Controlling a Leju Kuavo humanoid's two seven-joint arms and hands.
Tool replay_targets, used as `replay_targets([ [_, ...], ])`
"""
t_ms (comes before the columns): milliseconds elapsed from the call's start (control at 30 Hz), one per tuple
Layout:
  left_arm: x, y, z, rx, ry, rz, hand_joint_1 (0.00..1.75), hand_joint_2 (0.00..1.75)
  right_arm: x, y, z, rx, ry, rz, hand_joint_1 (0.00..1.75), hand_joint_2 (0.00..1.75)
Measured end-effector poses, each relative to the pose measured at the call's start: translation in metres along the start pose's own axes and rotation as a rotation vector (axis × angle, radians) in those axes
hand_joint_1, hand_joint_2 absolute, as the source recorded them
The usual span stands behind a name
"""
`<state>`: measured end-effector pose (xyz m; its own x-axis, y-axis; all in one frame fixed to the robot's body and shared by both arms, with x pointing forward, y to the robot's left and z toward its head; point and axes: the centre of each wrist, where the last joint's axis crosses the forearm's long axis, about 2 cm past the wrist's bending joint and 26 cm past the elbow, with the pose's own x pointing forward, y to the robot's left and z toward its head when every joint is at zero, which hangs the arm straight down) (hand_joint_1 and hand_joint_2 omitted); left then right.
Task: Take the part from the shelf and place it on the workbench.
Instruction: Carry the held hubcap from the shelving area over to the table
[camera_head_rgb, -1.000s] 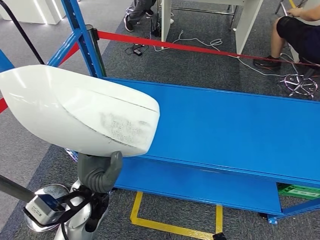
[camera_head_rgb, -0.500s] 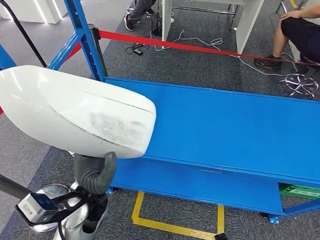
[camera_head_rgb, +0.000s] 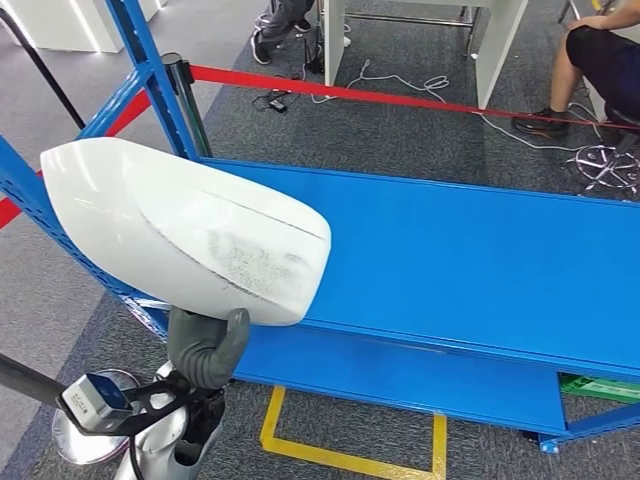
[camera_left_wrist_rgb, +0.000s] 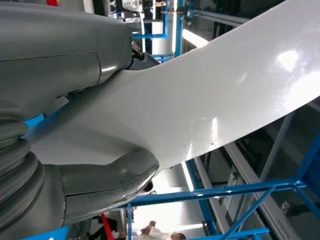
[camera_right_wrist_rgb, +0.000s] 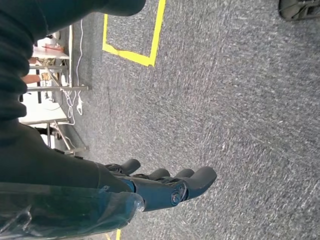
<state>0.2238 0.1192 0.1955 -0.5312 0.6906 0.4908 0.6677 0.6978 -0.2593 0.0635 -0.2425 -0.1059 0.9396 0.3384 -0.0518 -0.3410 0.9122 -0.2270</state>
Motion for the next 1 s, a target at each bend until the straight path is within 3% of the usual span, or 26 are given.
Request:
replay_targets([
  [467, -0.012, -0.004, 0.004, -0.04, 0.028, 0.149, 1.75, 1.75, 0.001, -0.002, 0.0, -0.042, 0.042, 0.015, 0.0, 1.75],
  [1000, -0.024, -0.001, 0.013, -0.036, 0.127, 0.096, 1.75, 1.75, 0.0, -0.002, 0.0, -0.028, 0.062, 0.006, 0.0, 1.75],
])
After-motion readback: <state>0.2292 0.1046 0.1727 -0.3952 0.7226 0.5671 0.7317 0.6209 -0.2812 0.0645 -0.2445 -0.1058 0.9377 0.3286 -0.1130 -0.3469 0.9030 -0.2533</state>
